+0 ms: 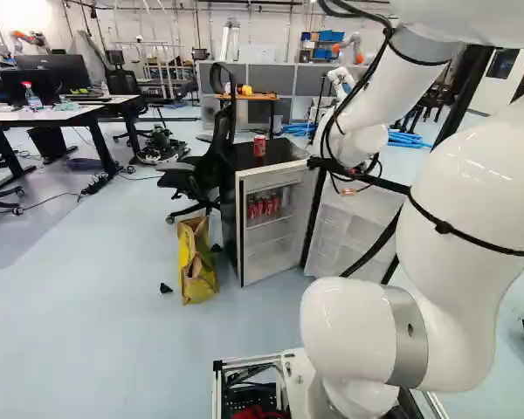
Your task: Grab a drink from the fridge
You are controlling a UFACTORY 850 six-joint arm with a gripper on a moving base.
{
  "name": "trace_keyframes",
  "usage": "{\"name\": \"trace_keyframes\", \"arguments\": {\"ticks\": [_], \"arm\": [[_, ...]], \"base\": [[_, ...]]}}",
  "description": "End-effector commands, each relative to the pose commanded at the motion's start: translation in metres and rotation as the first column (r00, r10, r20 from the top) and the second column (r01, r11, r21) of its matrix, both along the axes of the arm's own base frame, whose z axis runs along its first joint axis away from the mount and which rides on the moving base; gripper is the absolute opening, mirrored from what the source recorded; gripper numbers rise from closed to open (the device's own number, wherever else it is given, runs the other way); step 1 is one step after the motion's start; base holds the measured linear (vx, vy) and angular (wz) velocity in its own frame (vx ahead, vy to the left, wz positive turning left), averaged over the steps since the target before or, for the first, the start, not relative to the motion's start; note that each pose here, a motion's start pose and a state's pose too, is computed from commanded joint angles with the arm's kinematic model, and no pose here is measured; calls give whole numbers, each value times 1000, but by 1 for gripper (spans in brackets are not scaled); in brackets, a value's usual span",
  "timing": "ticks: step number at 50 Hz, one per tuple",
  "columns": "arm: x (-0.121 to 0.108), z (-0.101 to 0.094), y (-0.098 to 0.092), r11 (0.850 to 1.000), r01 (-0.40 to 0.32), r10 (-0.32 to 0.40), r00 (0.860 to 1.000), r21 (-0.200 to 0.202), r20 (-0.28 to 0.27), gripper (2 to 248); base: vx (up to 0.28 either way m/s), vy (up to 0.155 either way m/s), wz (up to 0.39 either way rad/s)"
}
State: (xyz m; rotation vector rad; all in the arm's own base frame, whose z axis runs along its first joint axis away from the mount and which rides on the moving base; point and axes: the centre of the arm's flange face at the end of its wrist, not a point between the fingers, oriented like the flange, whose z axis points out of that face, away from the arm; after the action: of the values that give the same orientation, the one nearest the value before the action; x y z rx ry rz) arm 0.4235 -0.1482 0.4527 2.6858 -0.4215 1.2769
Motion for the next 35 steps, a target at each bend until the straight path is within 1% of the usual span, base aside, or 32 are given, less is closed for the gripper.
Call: {"name": "trace_keyframes", "arguments": {"ticks": [17,35], "arm": [[2,14,-25,999,53,-53,998,8,-39,247],[4,29,-52,994,107,-105,992,15,-74,247]], "base": [[0,0,0],[0,0,0]]}}
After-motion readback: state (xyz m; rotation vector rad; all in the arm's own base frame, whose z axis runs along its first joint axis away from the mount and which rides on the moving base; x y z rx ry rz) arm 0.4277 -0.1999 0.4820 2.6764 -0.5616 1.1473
